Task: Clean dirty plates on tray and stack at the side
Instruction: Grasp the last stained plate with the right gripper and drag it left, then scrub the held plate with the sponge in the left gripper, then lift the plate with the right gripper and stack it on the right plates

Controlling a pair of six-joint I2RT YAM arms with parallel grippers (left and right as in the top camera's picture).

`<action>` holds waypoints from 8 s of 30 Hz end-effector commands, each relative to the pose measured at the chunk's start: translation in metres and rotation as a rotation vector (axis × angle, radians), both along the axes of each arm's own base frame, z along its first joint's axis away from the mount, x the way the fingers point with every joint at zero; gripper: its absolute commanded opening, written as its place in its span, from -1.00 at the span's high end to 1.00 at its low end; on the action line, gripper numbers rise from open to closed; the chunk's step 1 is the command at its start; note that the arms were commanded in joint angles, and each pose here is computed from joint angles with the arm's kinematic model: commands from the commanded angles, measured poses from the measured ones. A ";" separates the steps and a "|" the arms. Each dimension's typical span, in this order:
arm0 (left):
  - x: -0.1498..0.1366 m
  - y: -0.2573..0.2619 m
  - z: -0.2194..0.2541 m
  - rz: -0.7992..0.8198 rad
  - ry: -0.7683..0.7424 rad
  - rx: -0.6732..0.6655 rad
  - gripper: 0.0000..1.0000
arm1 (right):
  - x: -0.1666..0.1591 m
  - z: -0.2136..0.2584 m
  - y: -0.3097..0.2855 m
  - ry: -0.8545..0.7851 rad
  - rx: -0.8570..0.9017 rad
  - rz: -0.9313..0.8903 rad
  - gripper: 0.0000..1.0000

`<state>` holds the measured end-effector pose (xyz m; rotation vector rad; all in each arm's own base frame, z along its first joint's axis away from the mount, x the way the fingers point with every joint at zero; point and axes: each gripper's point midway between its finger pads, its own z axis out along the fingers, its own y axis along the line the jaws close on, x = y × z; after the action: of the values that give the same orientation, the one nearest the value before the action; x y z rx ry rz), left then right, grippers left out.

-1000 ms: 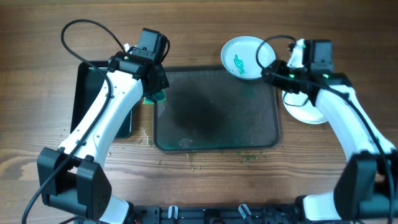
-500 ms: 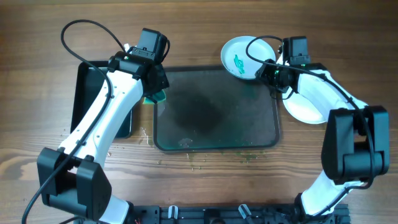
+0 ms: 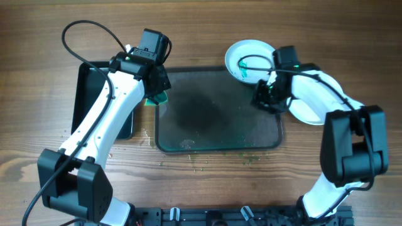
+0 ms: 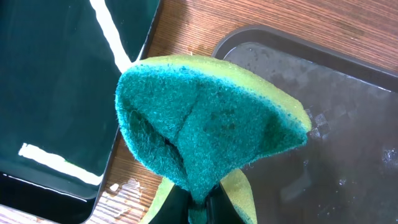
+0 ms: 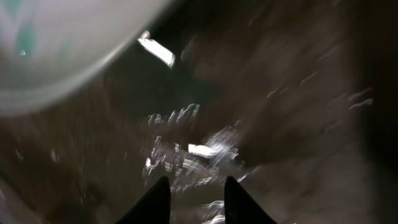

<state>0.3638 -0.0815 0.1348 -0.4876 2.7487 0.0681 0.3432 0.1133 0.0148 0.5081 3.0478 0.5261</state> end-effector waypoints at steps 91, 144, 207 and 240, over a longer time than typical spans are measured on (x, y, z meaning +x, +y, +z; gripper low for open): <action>-0.040 -0.162 -0.124 -0.710 0.270 -0.599 0.92 | 0.019 -0.028 0.109 -0.102 0.102 0.239 0.91; -0.037 -0.026 -0.153 -0.138 0.377 0.042 0.92 | 0.018 -0.029 0.108 -0.097 0.101 0.239 0.91; 0.045 -0.018 -0.027 -0.057 0.171 -0.180 0.92 | 0.034 0.064 0.057 -0.403 -0.331 0.283 0.91; 0.043 -0.023 -0.027 -0.067 0.173 -0.180 0.92 | 0.025 0.122 -0.130 -0.309 -0.129 -0.172 0.92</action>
<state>0.4022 -0.0988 0.0862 -0.4867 3.0012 -0.1090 0.3764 0.0295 0.1243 0.4320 2.7409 0.2620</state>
